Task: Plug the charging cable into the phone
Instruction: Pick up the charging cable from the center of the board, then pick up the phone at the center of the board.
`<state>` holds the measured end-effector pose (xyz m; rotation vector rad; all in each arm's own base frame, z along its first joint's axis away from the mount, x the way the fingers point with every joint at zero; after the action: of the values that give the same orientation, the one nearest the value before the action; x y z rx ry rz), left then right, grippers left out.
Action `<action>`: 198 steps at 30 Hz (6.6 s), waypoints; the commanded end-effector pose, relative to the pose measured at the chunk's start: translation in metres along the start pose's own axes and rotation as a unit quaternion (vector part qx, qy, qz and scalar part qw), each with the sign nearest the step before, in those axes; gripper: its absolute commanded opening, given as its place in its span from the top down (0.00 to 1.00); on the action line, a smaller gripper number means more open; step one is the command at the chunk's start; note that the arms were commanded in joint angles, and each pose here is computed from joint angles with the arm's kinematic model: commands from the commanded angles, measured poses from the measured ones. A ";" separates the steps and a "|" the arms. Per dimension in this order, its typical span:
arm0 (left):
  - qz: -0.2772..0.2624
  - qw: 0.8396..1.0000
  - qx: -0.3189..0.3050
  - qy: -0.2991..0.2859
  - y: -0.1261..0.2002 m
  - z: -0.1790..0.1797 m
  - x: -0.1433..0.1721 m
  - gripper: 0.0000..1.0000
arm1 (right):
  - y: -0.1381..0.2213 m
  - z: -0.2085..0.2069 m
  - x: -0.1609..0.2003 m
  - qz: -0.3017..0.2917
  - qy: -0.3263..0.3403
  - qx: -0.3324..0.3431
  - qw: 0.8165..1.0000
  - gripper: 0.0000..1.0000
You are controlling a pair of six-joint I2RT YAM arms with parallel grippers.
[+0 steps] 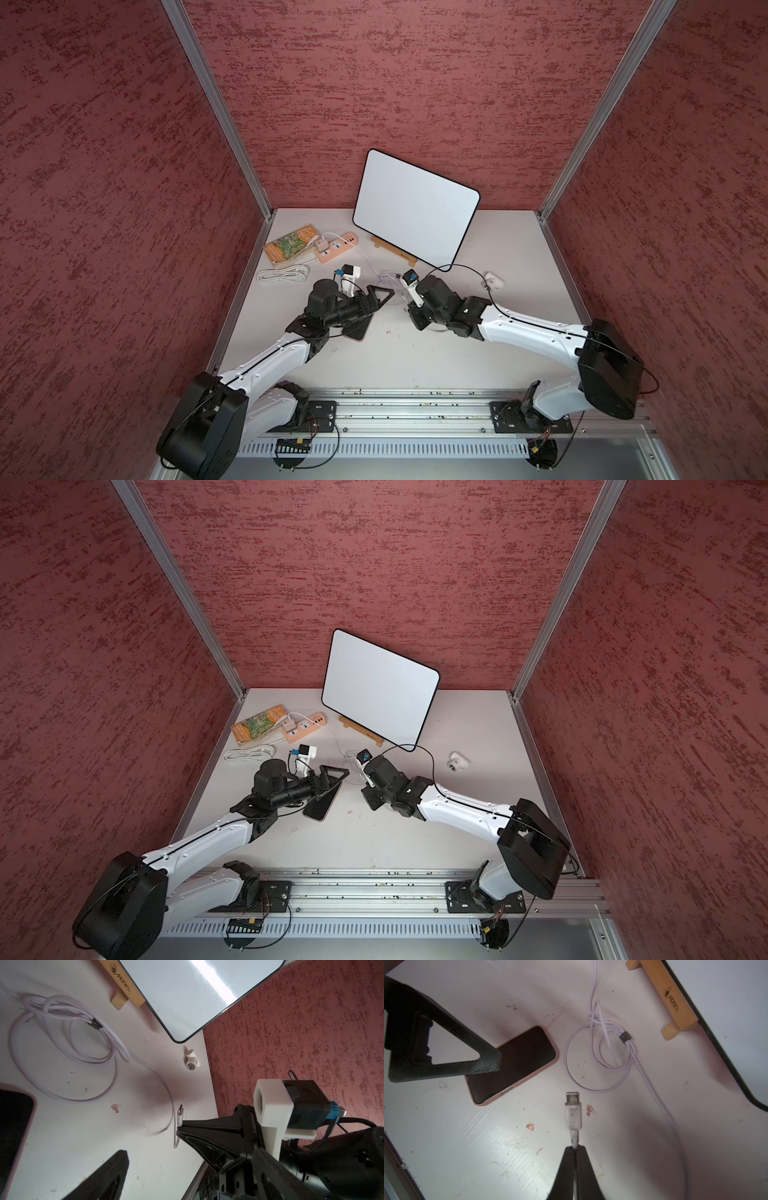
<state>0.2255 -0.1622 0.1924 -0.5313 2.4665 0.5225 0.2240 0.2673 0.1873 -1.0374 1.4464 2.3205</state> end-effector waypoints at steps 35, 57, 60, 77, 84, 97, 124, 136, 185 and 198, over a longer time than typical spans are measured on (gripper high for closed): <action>0.016 0.997 0.006 -0.078 -0.027 -0.028 -0.014 0.60 | 0.031 0.022 -0.023 -0.034 -0.031 -0.097 0.994 1.00; 0.028 0.997 0.004 -0.077 -0.030 -0.027 -0.013 0.80 | 0.032 0.023 -0.025 -0.034 -0.030 -0.098 0.994 1.00; 0.032 0.997 0.005 -0.076 -0.032 -0.027 -0.013 0.87 | 0.031 0.023 -0.024 -0.031 -0.030 -0.098 0.994 1.00; 0.039 0.997 0.005 -0.072 -0.034 -0.026 -0.011 1.00 | 0.030 0.018 -0.025 -0.033 -0.032 -0.073 0.996 0.84; 0.046 0.996 0.010 -0.076 -0.034 -0.029 -0.010 1.00 | 0.027 0.022 -0.029 -0.030 -0.029 -0.075 0.996 0.82; 0.040 0.996 0.011 -0.082 -0.030 -0.033 -0.010 1.00 | 0.019 0.021 -0.030 -0.021 -0.028 -0.066 0.997 0.82; 0.041 0.995 0.018 -0.085 -0.029 -0.035 -0.009 1.00 | 0.020 0.007 -0.038 -0.047 -0.068 -0.022 0.996 1.00; 0.104 0.952 -0.257 -0.127 0.024 -0.015 -0.011 0.00 | 0.035 -0.023 -0.031 -0.061 -0.103 0.021 0.993 1.00; 0.313 0.856 -0.314 -0.265 -0.010 0.038 0.007 0.00 | 0.093 -0.048 -0.020 -0.068 -0.174 0.039 0.982 1.00; 0.331 0.836 -0.350 -0.263 -0.010 0.049 0.006 0.00 | 0.087 -0.039 -0.032 -0.034 -0.163 0.034 0.986 1.00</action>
<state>0.2423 -0.1489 0.1389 0.2677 1.8362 1.6356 0.2173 0.1945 0.2575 -0.6554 1.3309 2.2237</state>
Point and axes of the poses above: each gripper's point midway between its finger pads, its own y axis back along the fingers, its own z axis along the line the jaws close on, x = y × z, the point moved 8 cm from there along y, back along the fingers, and after that the axes turned 15 degrees about -y, right-handed, at the moved point
